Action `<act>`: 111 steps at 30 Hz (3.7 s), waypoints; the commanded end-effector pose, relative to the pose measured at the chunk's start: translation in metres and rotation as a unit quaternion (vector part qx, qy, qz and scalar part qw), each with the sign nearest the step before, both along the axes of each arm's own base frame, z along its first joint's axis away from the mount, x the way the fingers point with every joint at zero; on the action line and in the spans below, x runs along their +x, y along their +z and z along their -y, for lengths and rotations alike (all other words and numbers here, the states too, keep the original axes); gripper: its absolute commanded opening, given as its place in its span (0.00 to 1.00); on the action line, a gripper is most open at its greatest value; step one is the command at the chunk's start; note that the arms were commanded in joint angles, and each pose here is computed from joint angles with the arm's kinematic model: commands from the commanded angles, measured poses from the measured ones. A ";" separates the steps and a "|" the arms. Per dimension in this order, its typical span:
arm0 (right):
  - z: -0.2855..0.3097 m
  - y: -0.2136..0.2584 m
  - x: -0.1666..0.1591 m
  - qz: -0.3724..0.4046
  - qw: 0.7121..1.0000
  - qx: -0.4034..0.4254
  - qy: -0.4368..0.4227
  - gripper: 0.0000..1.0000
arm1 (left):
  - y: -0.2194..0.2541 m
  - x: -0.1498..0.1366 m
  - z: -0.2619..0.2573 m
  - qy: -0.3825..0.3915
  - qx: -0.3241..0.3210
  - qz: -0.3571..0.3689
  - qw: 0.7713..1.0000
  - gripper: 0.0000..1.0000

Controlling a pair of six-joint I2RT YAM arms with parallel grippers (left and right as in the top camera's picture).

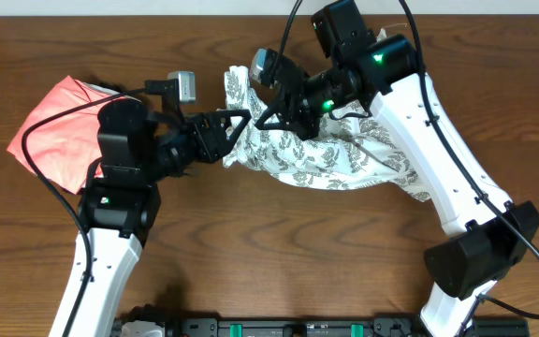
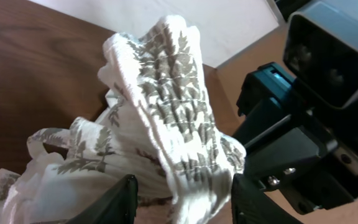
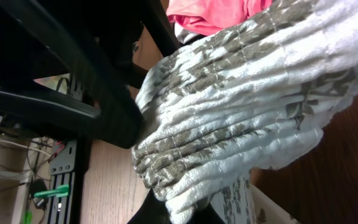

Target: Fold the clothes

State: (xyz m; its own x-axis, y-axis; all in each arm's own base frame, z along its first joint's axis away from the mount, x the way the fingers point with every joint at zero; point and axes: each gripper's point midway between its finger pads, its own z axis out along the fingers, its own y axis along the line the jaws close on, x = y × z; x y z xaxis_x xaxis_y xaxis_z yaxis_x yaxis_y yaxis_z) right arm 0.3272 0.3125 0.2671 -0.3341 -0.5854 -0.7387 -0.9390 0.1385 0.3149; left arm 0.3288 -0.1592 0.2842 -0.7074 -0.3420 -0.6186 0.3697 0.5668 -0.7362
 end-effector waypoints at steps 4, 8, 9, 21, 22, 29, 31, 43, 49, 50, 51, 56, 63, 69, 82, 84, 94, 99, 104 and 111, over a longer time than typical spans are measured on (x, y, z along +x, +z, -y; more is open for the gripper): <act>-0.006 0.011 -0.008 0.005 1.000 0.021 0.018 0.01 | 0.008 0.004 0.002 -0.001 -0.001 0.013 1.000 0.19; -0.005 0.009 -0.007 0.008 1.000 0.013 0.014 0.01 | 0.008 0.004 0.001 0.000 0.000 0.014 1.000 0.06; -0.004 0.008 -0.007 0.007 1.000 0.011 0.013 0.01 | 0.008 0.004 0.001 0.000 0.000 0.014 1.000 0.06; 0.048 -0.032 0.047 0.040 0.973 -0.162 -0.159 0.24 | 0.009 0.005 0.001 -0.001 0.005 0.021 1.000 0.06; 0.058 -0.034 0.055 0.041 0.964 -0.178 -0.192 0.25 | 0.009 0.005 0.000 -0.002 0.010 0.027 1.000 0.06; 0.159 -0.019 0.108 0.018 0.861 -0.220 -0.459 0.33 | -0.001 0.019 -0.033 0.057 0.034 0.019 0.998 0.06; 0.191 -0.015 0.113 -0.002 0.832 -0.215 -0.511 0.36 | -0.004 0.024 -0.048 0.081 0.037 0.011 0.996 0.06; 0.283 -0.059 0.065 -0.235 0.754 -0.208 -0.577 0.38 | -0.028 0.040 -0.132 0.225 0.102 -0.019 0.969 0.06; 0.263 -0.122 0.030 -0.291 0.759 -0.261 -0.521 0.36 | -0.029 0.039 -0.132 0.223 0.102 -0.019 0.969 0.06; 0.259 -0.132 0.027 -0.292 0.763 -0.268 -0.510 0.35 | -0.029 0.039 -0.132 0.223 0.102 -0.020 0.969 0.06; 0.254 -0.144 0.022 -0.293 0.767 -0.275 -0.500 0.35 | -0.029 0.039 -0.132 0.223 0.102 -0.020 0.969 0.06; 0.240 -0.180 0.006 -0.289 0.782 -0.300 -0.465 0.35 | -0.029 0.039 -0.132 0.223 0.102 -0.021 0.969 0.06; 0.239 -0.209 -0.020 -0.264 0.770 -0.379 -0.440 0.35 | -0.029 0.039 -0.132 0.223 0.102 -0.021 0.969 0.06; 0.238 -0.213 -0.023 -0.224 0.767 -0.420 -0.429 0.36 | -0.029 0.039 -0.132 0.223 0.102 -0.021 0.969 0.06; 0.251 -0.216 -0.035 -0.161 0.769 -0.500 -0.365 0.45 | -0.029 0.039 -0.132 0.223 0.102 -0.021 0.969 0.06; 0.253 -0.218 -0.041 -0.161 0.770 -0.509 -0.348 0.45 | -0.029 0.039 -0.132 0.223 0.102 -0.021 0.969 0.06; 0.267 -0.222 -0.042 -0.125 0.753 -0.552 -0.335 0.53 | -0.029 0.039 -0.131 0.223 0.102 -0.021 0.969 0.06; 0.263 -0.225 -0.027 -0.102 0.762 -0.534 -0.352 0.57 | -0.031 0.038 -0.131 0.222 0.102 -0.026 0.969 0.06; 0.262 -0.234 -0.022 -0.092 0.766 -0.524 -0.360 0.55 | -0.033 0.037 -0.131 0.222 0.103 -0.031 0.969 0.06; 0.263 -0.245 -0.022 -0.094 0.757 -0.515 -0.390 0.01 | -0.033 0.037 -0.130 0.219 0.101 -0.030 0.970 0.06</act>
